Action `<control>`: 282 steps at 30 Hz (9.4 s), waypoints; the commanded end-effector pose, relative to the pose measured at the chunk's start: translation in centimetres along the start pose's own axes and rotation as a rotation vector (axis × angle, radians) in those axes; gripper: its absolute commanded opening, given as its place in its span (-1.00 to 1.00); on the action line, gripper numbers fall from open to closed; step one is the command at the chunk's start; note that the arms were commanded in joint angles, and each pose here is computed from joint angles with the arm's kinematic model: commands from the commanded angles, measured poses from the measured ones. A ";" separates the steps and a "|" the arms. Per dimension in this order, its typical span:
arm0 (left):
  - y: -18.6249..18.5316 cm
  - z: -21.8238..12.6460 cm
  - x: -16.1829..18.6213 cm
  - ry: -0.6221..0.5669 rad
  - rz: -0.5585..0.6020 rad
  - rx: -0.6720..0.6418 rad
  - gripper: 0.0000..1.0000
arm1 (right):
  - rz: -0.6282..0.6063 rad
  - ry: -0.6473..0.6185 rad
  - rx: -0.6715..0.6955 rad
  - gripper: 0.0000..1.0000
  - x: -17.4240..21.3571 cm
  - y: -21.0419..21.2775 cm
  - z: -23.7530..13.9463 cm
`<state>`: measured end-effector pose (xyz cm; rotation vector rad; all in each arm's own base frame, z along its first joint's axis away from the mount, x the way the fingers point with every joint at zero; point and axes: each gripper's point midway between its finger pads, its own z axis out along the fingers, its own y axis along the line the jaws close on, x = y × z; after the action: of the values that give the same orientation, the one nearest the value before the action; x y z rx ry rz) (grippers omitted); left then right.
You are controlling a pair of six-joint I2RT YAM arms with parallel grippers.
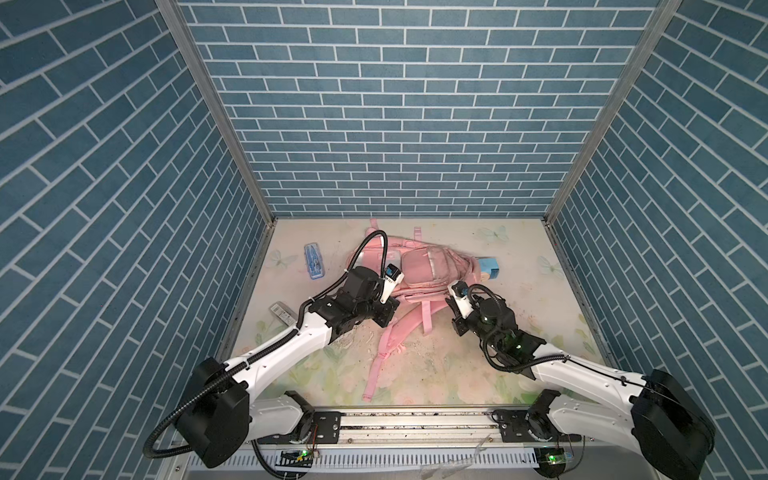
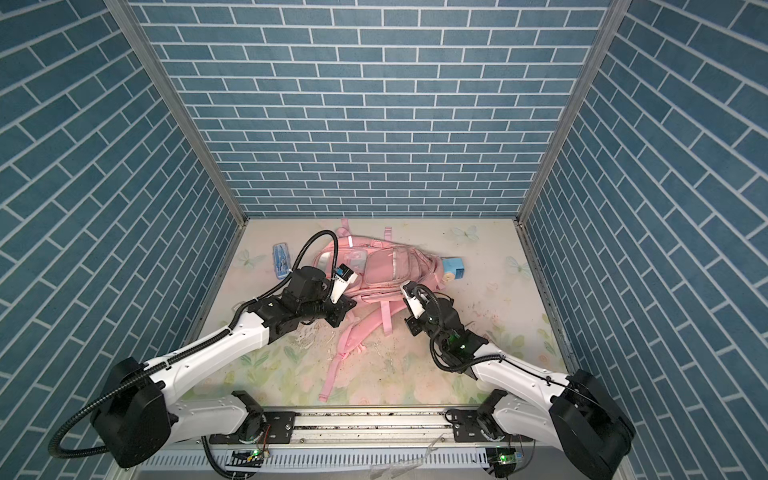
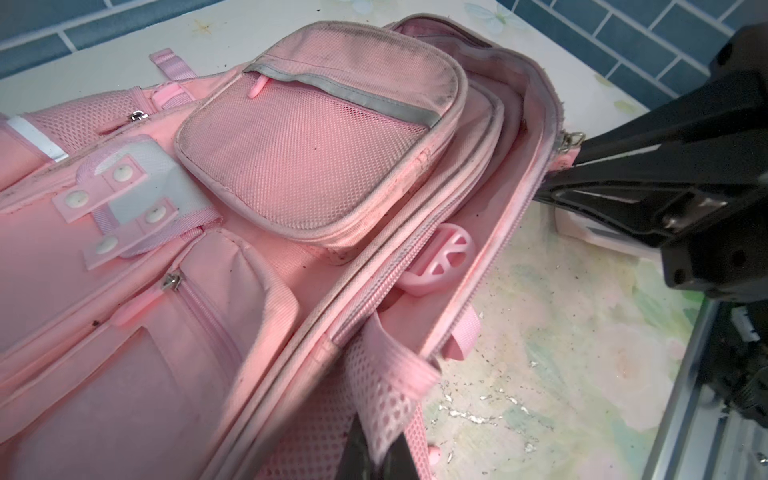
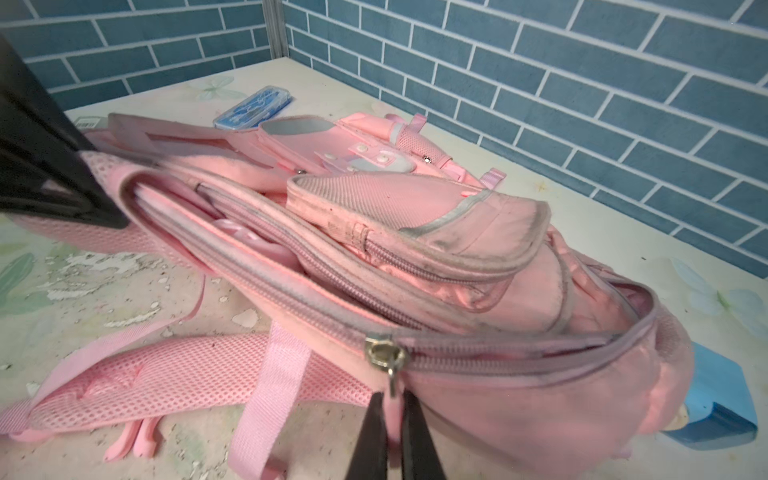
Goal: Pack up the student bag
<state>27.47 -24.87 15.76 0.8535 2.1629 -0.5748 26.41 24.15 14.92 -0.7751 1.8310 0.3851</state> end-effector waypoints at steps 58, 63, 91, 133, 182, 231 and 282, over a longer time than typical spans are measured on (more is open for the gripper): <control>2.0 6.9 3.2 -0.264 -1.472 -0.108 -1.00 | 0.139 0.052 -0.084 -1.00 0.8 1.1 1.5; 3.4 5.4 4.3 -0.221 -1.408 -0.123 -1.00 | 0.178 0.046 -0.030 -1.00 0.7 -1.5 1.0; 11.6 5.2 -0.6 -0.018 -1.125 -0.083 -0.35 | 0.138 0.064 -0.281 -1.00 -2.3 4.7 2.5; 0.6 6.8 3.0 -0.059 -1.371 0.047 -1.00 | 0.196 0.087 -0.002 -1.00 2.4 -2.1 -0.3; -2.4 2.9 -0.6 -0.231 -1.648 0.011 0.11 | 0.124 -0.008 -0.229 -1.00 1.2 3.6 0.5; -1.6 2.7 -1.9 -0.254 -1.610 0.131 -1.00 | 0.149 -0.183 0.118 -1.00 1.1 -3.3 -2.2; -1.6 -2.8 -8.6 -0.389 -1.510 0.254 -1.00 | 0.475 0.123 0.179 -1.00 4.9 -13.1 3.4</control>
<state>28.40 -27.35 19.99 -0.9755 2.1709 -1.4512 35.35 16.11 10.11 -0.3017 2.1237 0.5142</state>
